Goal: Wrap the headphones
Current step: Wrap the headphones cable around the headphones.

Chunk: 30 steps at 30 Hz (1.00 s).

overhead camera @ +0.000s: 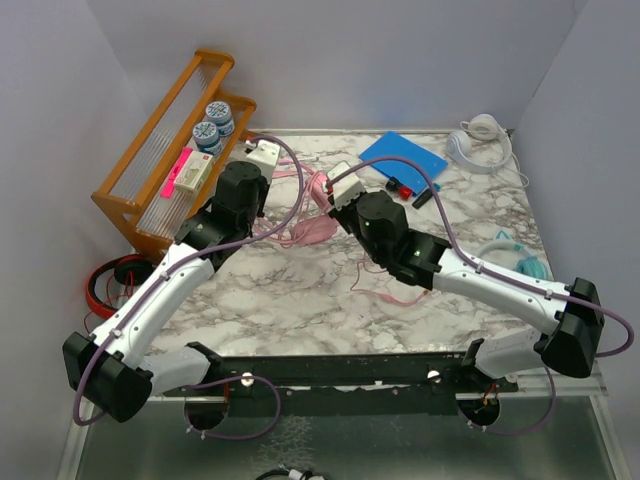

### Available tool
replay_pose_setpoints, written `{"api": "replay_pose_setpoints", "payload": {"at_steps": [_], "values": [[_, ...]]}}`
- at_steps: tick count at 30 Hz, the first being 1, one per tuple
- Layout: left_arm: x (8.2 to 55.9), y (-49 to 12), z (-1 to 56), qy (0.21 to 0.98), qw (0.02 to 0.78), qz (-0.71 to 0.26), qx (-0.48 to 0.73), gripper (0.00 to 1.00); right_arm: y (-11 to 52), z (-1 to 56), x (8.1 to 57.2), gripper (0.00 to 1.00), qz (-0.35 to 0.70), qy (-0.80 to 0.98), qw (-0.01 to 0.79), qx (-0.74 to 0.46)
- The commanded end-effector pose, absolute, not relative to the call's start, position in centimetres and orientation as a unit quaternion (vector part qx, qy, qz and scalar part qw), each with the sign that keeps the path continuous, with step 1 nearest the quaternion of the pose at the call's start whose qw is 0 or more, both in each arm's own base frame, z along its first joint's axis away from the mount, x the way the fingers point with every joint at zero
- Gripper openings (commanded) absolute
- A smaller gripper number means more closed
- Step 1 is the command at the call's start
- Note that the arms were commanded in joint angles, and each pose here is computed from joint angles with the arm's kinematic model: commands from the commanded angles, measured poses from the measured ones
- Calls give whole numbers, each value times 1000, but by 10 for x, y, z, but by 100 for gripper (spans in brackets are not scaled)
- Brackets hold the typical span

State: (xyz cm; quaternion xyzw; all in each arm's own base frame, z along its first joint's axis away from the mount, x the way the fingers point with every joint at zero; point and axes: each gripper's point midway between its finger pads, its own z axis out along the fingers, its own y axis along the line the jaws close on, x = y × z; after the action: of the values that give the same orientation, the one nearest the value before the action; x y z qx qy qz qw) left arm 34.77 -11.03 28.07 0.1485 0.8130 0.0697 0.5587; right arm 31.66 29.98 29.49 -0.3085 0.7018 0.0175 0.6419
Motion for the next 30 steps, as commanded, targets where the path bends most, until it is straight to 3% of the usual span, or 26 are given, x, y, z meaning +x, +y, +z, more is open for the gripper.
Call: {"api": "replay_pose_setpoints", "payload": {"at_steps": [1,12,19,30], "values": [[344,-109,276,811,553,88,168,0,281,320,332,12,-24,689,677,-257],[338,-124,274,814,544,59,193,0,269,319,354,20,-37,689,684,-237],[322,-149,282,815,538,-21,214,0,274,298,384,25,81,712,645,-266],[294,-191,298,815,512,-170,212,0,258,270,416,28,162,741,612,-225]]}}
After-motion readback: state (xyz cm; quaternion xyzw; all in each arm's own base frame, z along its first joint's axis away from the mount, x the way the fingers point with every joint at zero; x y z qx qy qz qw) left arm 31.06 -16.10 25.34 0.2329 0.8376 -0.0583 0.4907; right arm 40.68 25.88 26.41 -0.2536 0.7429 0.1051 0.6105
